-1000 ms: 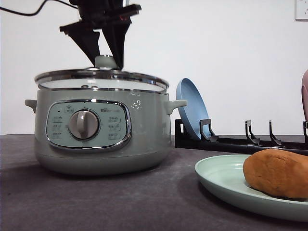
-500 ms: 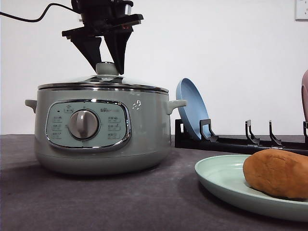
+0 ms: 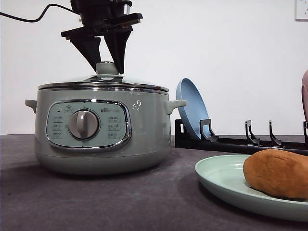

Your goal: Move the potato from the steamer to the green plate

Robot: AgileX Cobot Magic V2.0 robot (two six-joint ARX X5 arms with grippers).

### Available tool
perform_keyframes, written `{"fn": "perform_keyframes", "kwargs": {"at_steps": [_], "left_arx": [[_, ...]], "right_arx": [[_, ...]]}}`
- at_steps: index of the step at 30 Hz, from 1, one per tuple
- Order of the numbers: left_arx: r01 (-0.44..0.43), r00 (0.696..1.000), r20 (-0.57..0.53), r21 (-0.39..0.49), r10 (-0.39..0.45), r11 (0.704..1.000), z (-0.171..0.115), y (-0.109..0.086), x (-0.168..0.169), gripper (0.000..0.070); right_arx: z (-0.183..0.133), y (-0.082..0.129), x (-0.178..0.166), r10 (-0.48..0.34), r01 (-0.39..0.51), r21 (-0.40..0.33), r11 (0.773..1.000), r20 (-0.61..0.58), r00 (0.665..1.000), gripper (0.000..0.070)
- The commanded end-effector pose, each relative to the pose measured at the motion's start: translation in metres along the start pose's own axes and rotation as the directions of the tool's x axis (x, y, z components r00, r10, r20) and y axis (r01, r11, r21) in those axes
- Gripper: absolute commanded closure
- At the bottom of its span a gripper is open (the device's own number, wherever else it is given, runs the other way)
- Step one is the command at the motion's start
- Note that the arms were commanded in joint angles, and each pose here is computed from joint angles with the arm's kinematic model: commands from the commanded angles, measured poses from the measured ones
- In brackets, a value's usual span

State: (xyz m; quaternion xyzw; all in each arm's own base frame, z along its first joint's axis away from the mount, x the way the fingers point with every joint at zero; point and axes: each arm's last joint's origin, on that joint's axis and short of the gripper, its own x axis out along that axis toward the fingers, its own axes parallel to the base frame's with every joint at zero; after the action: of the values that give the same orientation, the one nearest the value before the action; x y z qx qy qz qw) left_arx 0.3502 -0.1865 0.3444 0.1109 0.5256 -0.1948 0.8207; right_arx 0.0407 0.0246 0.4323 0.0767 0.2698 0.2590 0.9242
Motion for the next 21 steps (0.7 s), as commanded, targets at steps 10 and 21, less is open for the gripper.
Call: {"fn": "perform_keyframes", "kwargs": {"at_steps": [10,21], "left_arx": [[0.02,1.0,0.021,-0.02,-0.02,1.0,0.006,-0.001,0.003,0.0211],[0.021,0.998,0.064,-0.024,-0.019,0.999,0.003,0.001,-0.018,0.0]], "right_arx": [[0.003,0.001,-0.003,0.006,-0.006,0.008,1.0,0.018,1.0,0.0016],[0.003,0.002,-0.003,0.008,-0.008,0.008,1.0,0.016,1.0,0.0016]]}}
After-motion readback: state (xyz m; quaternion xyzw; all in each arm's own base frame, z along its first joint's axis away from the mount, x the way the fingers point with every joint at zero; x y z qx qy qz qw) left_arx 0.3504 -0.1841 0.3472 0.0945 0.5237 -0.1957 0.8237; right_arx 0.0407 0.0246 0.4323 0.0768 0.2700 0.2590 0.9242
